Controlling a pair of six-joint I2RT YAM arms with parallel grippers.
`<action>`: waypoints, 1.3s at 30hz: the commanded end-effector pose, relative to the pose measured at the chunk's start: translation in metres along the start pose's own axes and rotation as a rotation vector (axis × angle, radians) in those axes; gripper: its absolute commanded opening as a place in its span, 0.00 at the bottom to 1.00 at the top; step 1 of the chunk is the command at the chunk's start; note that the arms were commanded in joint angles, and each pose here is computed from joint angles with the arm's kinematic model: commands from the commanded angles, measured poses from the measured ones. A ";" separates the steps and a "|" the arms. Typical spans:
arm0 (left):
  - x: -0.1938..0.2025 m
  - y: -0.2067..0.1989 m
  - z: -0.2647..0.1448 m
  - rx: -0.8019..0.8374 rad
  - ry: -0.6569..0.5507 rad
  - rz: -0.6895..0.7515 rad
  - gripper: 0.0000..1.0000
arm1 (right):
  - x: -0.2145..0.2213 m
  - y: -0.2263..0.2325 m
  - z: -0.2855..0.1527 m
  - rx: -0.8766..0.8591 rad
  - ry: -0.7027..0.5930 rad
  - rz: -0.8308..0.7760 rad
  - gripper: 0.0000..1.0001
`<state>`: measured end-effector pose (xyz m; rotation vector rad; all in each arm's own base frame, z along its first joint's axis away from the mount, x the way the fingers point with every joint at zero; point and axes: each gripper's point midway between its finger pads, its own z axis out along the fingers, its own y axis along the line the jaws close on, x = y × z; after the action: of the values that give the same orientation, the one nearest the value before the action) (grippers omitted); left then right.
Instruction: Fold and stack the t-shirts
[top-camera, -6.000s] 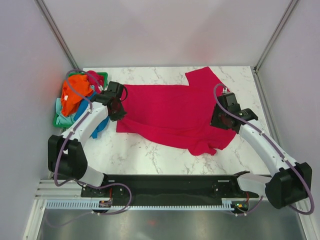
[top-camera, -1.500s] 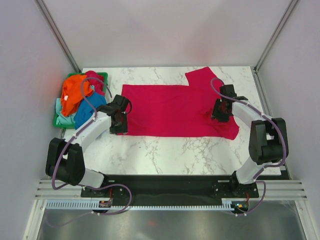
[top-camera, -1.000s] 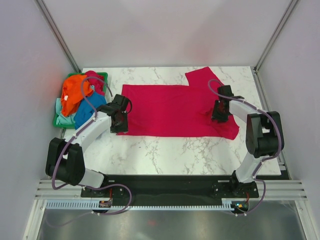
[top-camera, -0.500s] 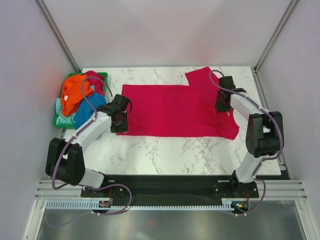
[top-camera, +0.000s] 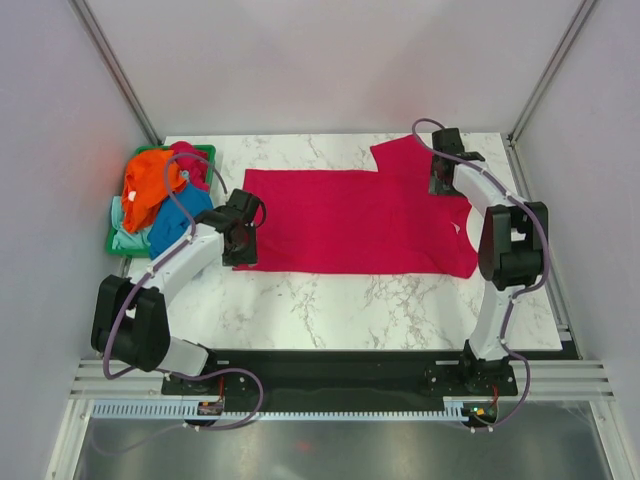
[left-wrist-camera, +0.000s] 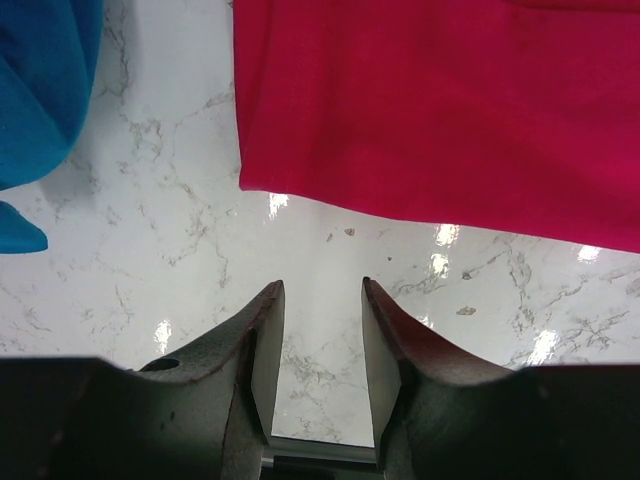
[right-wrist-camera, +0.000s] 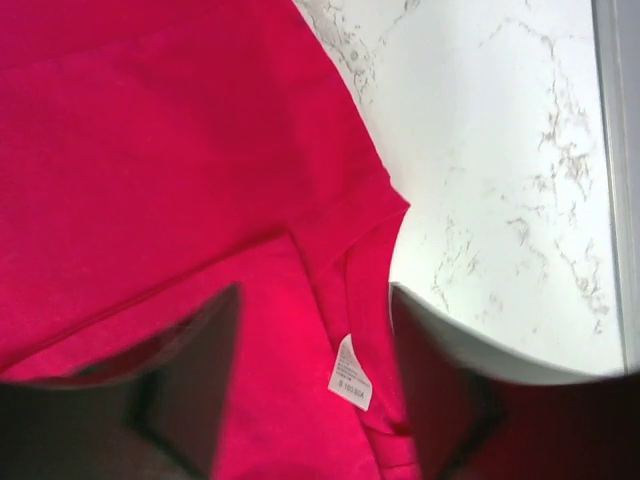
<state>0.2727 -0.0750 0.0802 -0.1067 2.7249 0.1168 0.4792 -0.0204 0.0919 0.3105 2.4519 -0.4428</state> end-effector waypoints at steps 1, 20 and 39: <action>-0.007 0.001 -0.002 -0.012 -0.036 0.019 0.45 | -0.017 -0.014 -0.035 -0.018 -0.056 0.044 0.75; 0.019 0.019 -0.032 0.083 -0.229 -0.542 0.53 | 0.184 -0.042 -0.088 -0.297 0.219 0.497 0.91; 0.002 0.033 0.021 -0.024 -0.307 -0.656 0.58 | 0.188 -0.060 -0.040 -0.295 0.253 0.566 0.32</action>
<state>0.2459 -0.0400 0.0554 -0.8317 2.3827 0.0112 0.2802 -0.0377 0.0179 0.9596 2.5059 0.1685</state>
